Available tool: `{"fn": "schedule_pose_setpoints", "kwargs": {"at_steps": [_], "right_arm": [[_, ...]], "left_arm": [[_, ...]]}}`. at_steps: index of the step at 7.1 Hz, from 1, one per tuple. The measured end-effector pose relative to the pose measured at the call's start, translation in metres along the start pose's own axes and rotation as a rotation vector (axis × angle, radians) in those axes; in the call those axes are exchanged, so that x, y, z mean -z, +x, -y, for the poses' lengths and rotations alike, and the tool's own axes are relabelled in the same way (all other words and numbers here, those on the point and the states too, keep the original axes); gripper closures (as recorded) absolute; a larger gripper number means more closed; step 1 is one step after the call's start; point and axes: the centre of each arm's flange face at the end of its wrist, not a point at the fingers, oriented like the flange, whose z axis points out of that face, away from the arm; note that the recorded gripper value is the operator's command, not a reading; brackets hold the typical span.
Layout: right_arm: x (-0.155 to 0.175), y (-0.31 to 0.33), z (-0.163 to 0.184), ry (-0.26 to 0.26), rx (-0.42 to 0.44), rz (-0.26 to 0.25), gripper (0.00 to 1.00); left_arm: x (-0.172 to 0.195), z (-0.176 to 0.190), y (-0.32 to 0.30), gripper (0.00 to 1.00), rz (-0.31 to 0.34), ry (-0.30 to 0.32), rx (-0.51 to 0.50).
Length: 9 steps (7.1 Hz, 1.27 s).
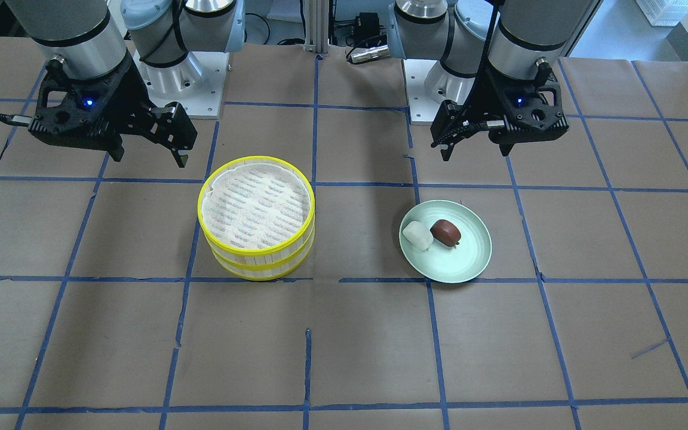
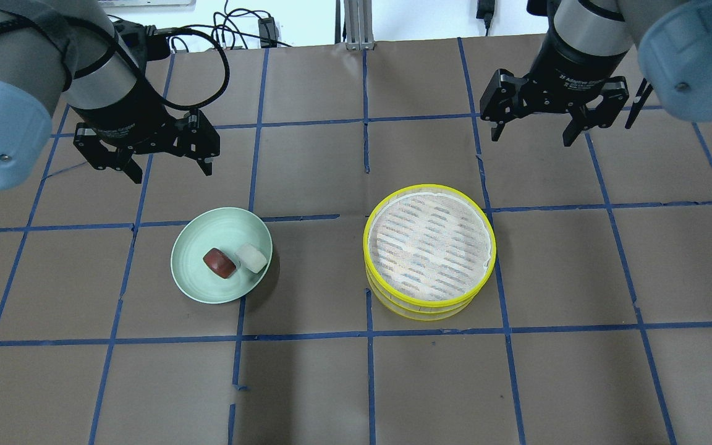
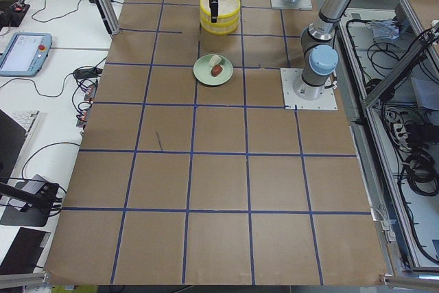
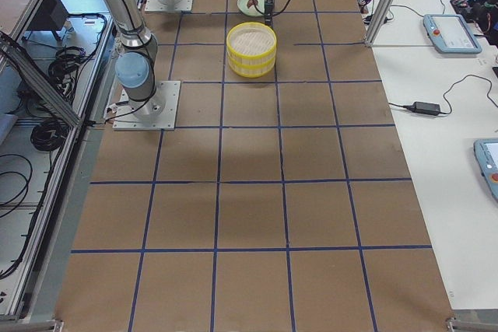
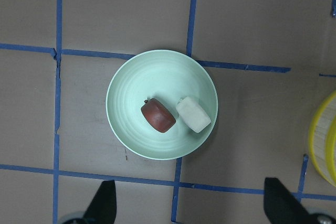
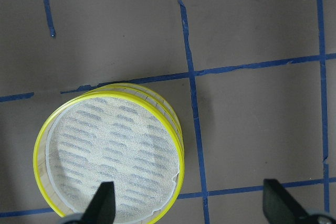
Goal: Place buns in different layers of steamer
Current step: 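Move the left gripper down over the white bun in the green bowl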
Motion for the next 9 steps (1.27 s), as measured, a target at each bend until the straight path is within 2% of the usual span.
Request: {"fn": "schedule_pose_setpoints", "kwargs": {"at_steps": [4, 6, 9], "right_arm": [[-0.001, 0.0, 0.0, -0.003, 0.002, -0.001, 0.0], [-0.001, 0.001, 0.0, -0.003, 0.001, -0.002, 0.0], [-0.001, 0.001, 0.0, -0.004, -0.001, -0.002, 0.0]], "left_arm": [[-0.003, -0.002, -0.001, 0.0, 0.003, -0.009, -0.021], [-0.015, -0.003, 0.0, 0.0, 0.006, -0.036, -0.049], [-0.094, 0.01, 0.008, 0.0, 0.004, -0.101, -0.006]]}}
